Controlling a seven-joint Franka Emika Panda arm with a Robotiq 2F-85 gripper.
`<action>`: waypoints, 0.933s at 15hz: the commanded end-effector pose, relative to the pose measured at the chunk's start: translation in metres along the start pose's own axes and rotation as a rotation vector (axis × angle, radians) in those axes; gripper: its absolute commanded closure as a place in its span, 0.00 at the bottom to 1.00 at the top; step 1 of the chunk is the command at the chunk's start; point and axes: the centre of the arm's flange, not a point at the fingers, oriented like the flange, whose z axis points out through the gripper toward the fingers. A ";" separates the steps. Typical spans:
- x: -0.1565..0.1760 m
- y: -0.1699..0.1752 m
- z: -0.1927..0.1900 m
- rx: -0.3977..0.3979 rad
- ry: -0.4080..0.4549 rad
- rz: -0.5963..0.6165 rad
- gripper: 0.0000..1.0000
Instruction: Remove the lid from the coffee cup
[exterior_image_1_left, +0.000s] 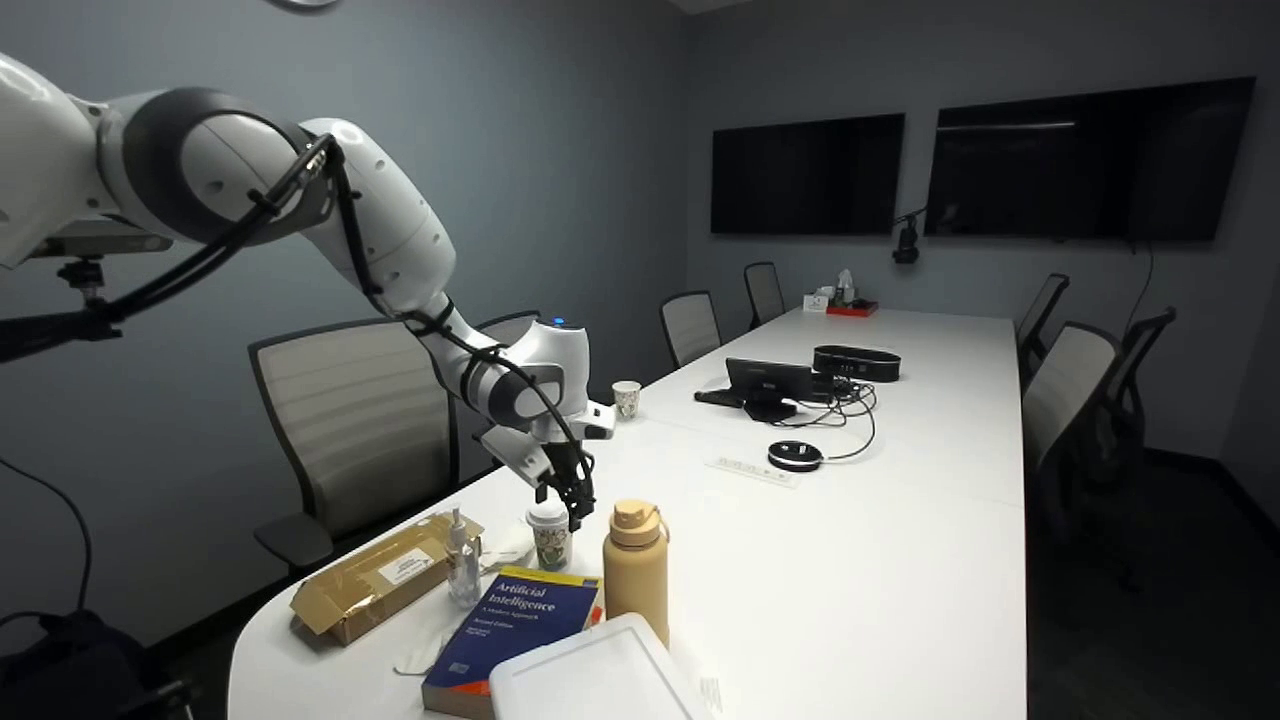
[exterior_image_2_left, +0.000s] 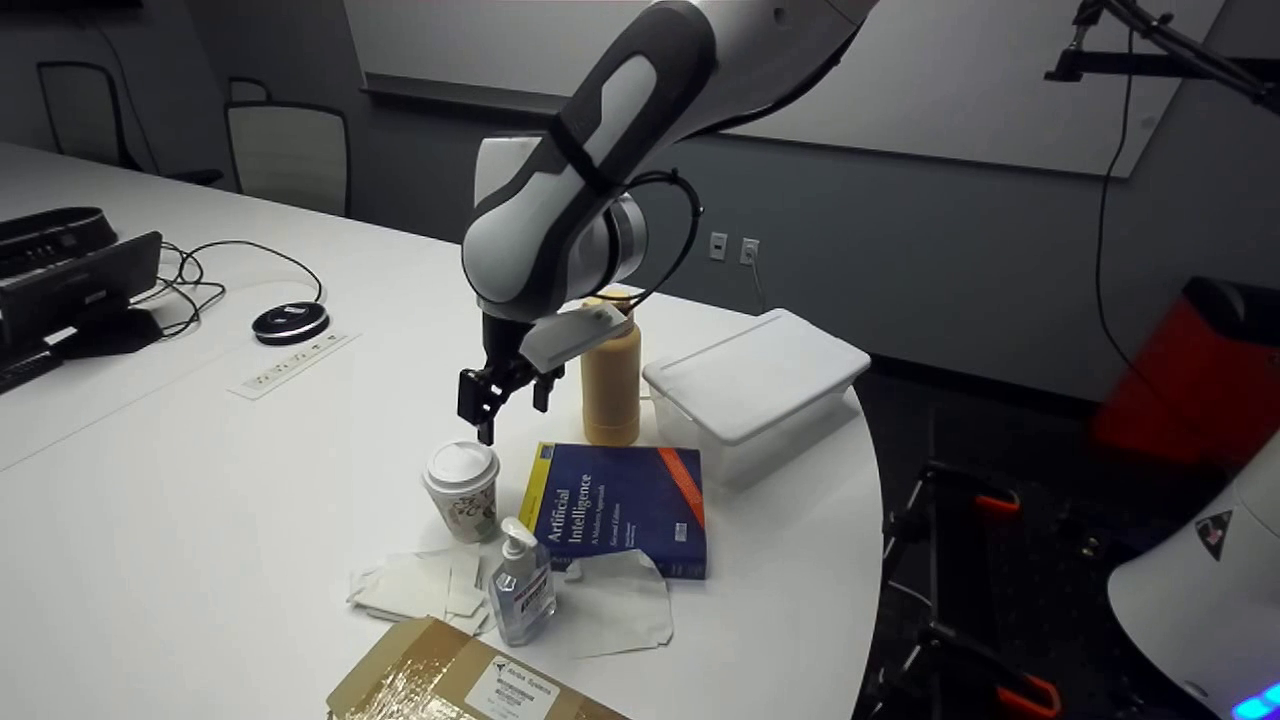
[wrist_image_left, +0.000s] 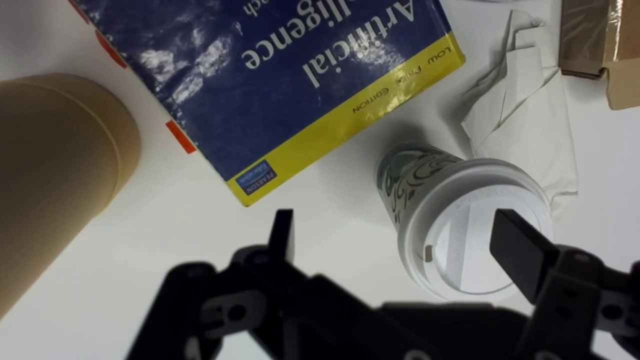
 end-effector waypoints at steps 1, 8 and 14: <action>0.008 -0.005 0.010 0.035 0.008 0.025 0.00; 0.012 -0.005 0.023 0.037 0.005 0.036 0.00; 0.010 -0.007 0.029 0.042 0.008 0.040 0.00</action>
